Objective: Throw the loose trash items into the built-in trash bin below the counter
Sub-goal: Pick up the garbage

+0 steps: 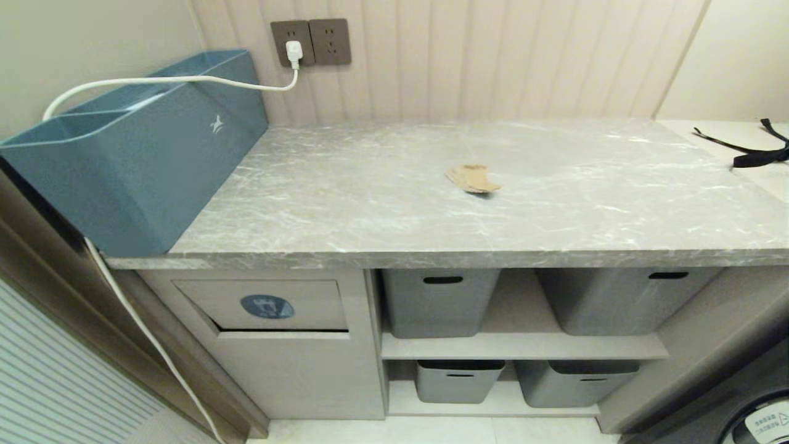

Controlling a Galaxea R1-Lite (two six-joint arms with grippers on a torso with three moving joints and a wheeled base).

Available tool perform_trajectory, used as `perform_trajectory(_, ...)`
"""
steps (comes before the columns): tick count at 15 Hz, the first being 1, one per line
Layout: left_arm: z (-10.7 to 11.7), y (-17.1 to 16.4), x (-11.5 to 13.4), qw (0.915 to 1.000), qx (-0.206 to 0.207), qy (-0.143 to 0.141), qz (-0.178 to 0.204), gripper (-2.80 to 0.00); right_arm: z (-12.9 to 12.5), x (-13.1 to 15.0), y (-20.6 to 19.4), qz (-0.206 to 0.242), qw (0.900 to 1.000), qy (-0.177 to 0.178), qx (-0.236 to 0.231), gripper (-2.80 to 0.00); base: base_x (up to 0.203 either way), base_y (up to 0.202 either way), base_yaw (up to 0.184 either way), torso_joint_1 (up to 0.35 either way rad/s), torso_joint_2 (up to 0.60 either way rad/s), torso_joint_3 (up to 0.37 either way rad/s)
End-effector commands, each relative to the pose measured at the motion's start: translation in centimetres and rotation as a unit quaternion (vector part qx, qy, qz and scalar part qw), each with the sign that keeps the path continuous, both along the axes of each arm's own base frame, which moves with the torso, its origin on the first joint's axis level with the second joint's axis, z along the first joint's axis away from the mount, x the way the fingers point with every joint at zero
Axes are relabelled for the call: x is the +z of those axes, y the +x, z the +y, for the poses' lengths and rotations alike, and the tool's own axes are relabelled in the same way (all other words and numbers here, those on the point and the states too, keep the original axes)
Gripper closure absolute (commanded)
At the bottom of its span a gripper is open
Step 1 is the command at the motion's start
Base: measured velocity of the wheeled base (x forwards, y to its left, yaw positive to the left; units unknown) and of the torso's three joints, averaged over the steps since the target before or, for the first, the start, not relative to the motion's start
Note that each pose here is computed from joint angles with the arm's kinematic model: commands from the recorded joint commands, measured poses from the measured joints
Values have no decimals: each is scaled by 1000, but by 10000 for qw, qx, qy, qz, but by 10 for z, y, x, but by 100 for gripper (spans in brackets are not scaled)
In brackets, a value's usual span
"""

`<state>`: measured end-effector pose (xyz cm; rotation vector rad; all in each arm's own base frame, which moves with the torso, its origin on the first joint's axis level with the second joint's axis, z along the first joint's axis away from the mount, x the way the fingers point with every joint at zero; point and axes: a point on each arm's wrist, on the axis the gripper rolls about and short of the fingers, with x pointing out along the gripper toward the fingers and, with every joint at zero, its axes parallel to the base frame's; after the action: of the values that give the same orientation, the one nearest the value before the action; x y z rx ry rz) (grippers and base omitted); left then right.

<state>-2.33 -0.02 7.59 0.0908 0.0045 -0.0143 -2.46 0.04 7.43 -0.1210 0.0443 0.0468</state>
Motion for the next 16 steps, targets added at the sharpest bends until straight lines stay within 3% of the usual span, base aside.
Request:
perform_trajectory(1,0,0,0,10000,1,-2,-3,0,0,0,0,-4,10000,2,2,0,0,0,0,236,-524,-286)
perform_trajectory(16,0,0,0,10000,1,6,-3,0,0,0,0,-9,10000,25,9,0,0,0,0,247,-525,-280)
